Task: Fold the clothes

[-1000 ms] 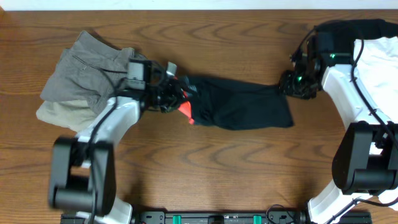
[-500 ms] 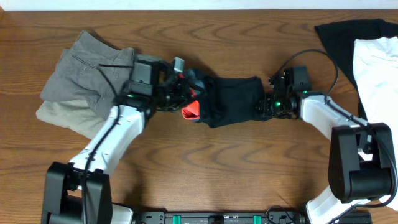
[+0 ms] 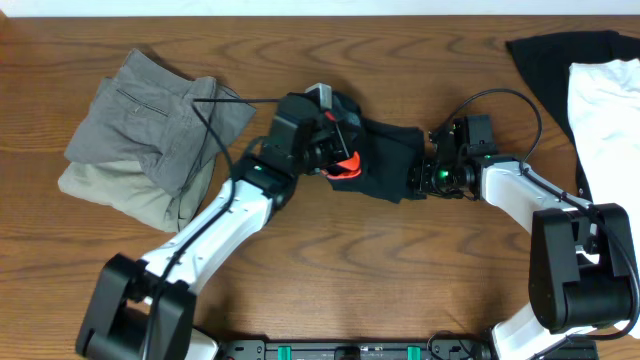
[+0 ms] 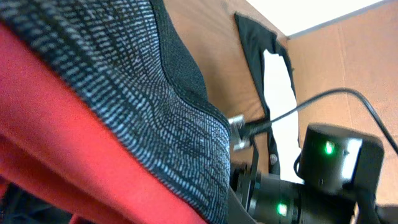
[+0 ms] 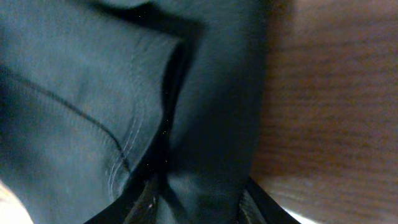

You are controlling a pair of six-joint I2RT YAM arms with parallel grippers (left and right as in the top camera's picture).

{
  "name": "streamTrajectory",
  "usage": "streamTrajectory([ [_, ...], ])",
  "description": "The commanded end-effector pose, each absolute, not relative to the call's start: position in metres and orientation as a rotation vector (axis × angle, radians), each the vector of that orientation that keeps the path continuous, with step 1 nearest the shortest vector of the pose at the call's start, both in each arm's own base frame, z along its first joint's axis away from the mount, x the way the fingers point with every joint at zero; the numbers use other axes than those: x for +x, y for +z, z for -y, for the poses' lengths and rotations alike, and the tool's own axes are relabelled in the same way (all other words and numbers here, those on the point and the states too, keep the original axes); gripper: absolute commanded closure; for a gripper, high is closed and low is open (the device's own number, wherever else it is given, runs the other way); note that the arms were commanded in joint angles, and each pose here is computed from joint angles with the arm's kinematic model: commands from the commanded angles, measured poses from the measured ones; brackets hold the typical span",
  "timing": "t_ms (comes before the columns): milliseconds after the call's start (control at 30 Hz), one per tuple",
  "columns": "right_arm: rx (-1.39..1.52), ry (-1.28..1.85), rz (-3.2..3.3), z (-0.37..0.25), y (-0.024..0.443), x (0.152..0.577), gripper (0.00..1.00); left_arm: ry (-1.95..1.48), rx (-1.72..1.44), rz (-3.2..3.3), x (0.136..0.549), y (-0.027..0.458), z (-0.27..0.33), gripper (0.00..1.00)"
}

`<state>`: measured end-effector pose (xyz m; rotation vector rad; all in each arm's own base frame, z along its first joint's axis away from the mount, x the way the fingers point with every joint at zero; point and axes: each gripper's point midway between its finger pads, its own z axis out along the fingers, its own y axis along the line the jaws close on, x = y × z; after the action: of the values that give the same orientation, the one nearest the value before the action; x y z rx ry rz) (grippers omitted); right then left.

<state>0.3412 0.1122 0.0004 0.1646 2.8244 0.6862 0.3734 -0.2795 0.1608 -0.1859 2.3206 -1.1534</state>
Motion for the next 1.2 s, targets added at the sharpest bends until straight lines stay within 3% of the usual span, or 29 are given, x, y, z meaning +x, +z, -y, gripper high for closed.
streamTrajectory([
  [0,0.191,0.6,-2.998,-0.107,-0.037,0.299,0.62,-1.108,-0.202,-2.329,0.38,0.141,0.29,0.94],
  [133,0.166,0.597,-3.018,-0.11,-0.038,0.293,0.62,-1.145,-0.144,-2.31,0.38,0.13,0.314,0.93],
  [267,0.157,0.596,-3.026,-0.112,-0.038,0.291,0.62,-1.161,-0.107,-2.347,0.372,0.113,0.33,0.83],
  [333,0.157,0.593,-3.029,-0.112,-0.038,0.29,0.62,-1.187,-0.08,-2.372,0.365,0.108,0.336,0.63],
  [600,0.168,0.582,-3.049,-0.11,-0.039,0.286,0.63,-1.301,0.048,-2.393,0.351,0.117,0.347,0.27],
  [867,0.365,0.556,-3.071,-0.081,-0.032,0.282,0.63,-1.141,0.224,-2.394,0.357,0.162,0.319,0.21],
  [1033,0.426,0.564,-2.945,-0.06,0.003,0.299,0.62,-0.917,0.297,-2.38,0.354,0.186,0.292,0.2],
  [1167,0.404,0.566,-2.821,-0.054,0.041,0.311,0.62,-0.644,0.227,-2.404,0.363,0.178,0.256,0.23],
])
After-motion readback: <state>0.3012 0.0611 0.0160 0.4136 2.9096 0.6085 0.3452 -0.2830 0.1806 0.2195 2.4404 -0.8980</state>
